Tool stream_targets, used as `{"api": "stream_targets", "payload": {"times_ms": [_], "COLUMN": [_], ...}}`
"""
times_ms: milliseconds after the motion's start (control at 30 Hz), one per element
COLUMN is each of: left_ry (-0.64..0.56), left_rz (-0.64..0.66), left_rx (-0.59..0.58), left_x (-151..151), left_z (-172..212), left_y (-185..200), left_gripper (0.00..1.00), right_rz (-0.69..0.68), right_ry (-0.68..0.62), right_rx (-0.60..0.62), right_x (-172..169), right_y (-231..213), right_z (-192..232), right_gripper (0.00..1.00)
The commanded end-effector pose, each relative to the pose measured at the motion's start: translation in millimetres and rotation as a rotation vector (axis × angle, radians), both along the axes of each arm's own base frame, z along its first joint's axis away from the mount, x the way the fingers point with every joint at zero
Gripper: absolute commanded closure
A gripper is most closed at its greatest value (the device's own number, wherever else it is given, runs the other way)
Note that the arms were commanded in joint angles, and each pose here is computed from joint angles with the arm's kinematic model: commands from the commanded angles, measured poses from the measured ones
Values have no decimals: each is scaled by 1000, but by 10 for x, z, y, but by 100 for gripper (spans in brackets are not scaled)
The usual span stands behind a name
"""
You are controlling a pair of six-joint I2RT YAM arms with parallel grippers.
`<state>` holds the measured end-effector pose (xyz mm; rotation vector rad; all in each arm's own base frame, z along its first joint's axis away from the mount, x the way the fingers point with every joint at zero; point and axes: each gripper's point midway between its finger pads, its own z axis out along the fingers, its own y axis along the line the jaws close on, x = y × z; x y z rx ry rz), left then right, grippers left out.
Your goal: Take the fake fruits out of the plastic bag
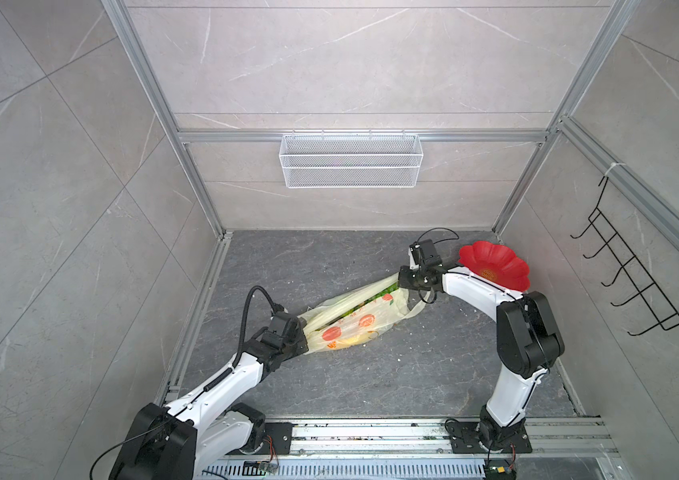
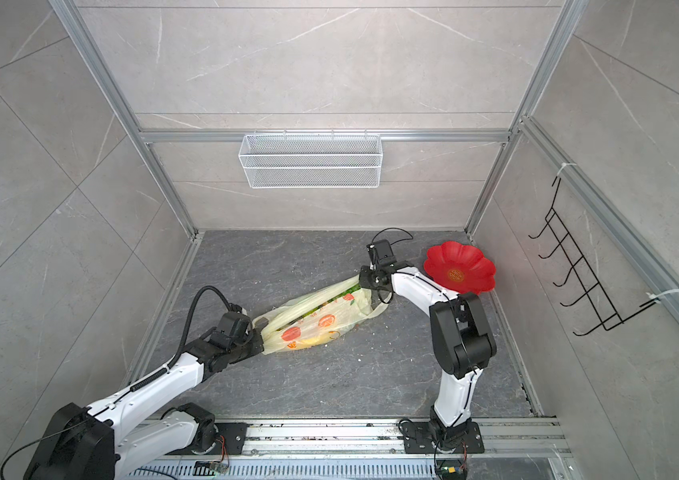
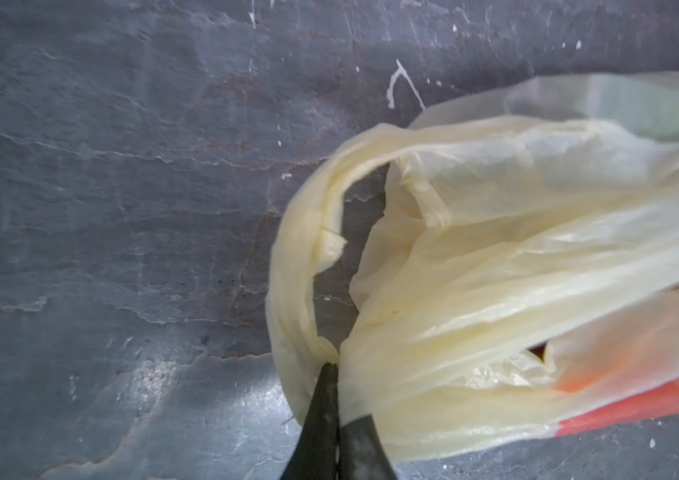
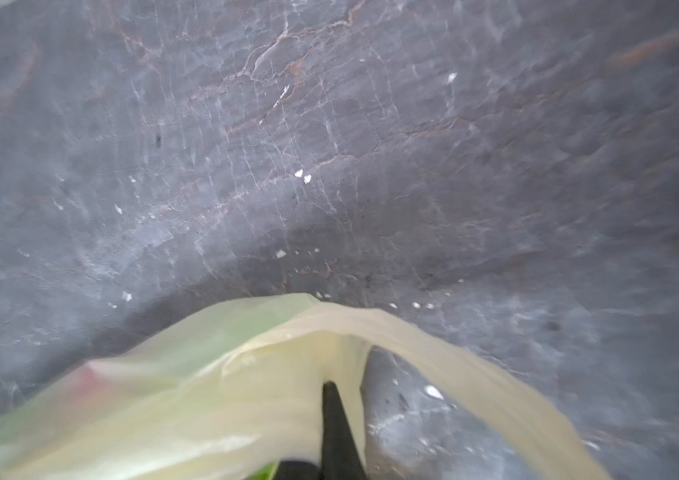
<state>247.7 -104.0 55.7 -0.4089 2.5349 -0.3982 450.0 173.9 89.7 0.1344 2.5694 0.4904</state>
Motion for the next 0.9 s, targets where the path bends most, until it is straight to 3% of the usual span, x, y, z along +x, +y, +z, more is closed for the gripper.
{"api": "stream_targets", "payload": {"times_ms": [0, 200, 500, 533, 700, 867], "left_ry": [48, -14, -35, -31, -20, -11], "left_rz": [95, -90, -280, -281, -269, -273], "left_rx": [22, -15, 1, 1, 10, 9], "left_x": [-74, 116, 190, 184, 158, 150], "left_z": [-131, 74, 114, 102, 47, 9], "left_y": [242, -136, -662, -673, -639, -658], "left_gripper": [100, 100, 100, 100, 100, 99], "right_rz": [-21, 38, 106, 99, 64, 8], "right_ry": [8, -27, -51, -49, -74, -87], "right_rx": [253, 394, 371, 342, 208, -17], "right_x": [235, 320, 395, 407, 360, 133], "right_y": [126, 465, 787, 755, 557, 320], "right_z": [84, 362, 585, 568, 650, 730], "right_gripper": [100, 100, 100, 95, 45, 26]}}
